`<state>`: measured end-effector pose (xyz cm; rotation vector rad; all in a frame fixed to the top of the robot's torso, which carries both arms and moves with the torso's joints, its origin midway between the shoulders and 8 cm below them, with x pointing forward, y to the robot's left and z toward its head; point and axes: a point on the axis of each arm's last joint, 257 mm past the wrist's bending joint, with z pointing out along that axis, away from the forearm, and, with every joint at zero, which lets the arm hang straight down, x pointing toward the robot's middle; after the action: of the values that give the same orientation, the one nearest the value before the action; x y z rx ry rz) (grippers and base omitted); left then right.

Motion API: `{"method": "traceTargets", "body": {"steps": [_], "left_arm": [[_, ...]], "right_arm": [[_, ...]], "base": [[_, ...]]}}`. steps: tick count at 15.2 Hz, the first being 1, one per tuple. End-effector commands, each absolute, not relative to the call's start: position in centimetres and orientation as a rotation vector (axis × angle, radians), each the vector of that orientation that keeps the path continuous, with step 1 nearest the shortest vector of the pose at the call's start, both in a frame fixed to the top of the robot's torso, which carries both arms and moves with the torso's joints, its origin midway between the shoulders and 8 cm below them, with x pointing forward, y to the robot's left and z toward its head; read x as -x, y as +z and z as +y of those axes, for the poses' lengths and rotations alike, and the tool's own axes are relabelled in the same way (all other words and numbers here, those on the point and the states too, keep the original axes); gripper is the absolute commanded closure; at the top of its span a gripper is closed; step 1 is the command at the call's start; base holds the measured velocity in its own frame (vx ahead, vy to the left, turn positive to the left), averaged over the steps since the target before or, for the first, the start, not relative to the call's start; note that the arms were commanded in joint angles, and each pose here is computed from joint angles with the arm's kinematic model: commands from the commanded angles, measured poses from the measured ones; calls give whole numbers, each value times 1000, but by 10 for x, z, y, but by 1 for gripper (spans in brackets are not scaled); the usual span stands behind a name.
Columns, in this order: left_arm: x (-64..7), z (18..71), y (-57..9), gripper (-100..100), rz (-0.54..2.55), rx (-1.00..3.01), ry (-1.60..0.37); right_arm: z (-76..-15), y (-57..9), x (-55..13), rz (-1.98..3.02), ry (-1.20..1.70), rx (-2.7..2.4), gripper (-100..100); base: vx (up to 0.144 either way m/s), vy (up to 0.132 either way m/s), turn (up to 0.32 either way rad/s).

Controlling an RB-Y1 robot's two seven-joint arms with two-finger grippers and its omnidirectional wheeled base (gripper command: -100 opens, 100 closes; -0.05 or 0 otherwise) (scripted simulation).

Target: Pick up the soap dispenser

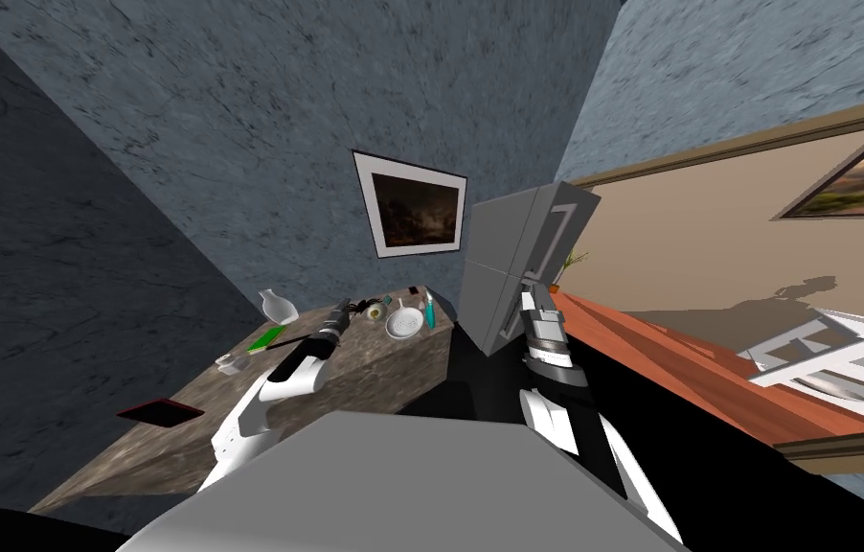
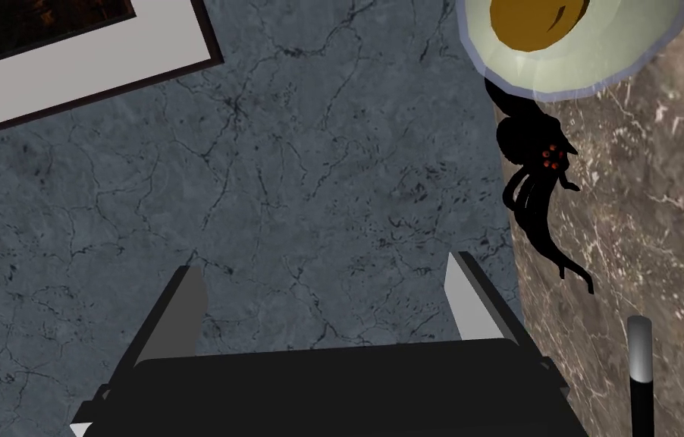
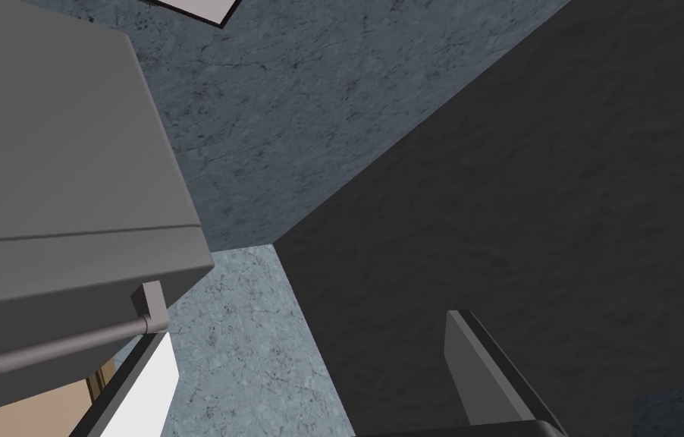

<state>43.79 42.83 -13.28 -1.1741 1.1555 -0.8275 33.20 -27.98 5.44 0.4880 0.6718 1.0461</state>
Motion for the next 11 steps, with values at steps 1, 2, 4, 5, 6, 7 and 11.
{"method": "traceTargets", "body": {"steps": [1, 2, 4, 5, 6, 7, 11], "left_arm": [[-438, 437, -141, -100, 1165, 1216, -805], [-437, 447, -144, -100, 1157, 1245, -790], [-436, 447, -149, -100, 1169, 1262, -780], [-435, 457, -153, -100, 1164, 1297, -764], [-434, 457, -157, -100, 1171, 1309, -757], [-433, 465, -159, -100, 1160, 1336, -747], [-429, 474, -172, -100, 1173, 1402, -715]], "right_arm": [[-280, 54, -332, 672, 1046, -488, 0], [-280, 54, -332, 672, 1046, -488, 0], [-280, 54, -332, 672, 1046, -488, 0], [-280, 54, -332, 672, 1046, -488, 0], [-280, 54, -332, 672, 1046, -488, 0], [-280, 54, -332, 672, 1046, -488, 0], [-280, 54, -332, 672, 1046, -488, 0]], "base": [[28, -41, -72], [38, -50, -95], [31, -41, -43], [22, -35, -58], [22, -35, -68], [30, -45, -74], [24, -36, -55]]}}
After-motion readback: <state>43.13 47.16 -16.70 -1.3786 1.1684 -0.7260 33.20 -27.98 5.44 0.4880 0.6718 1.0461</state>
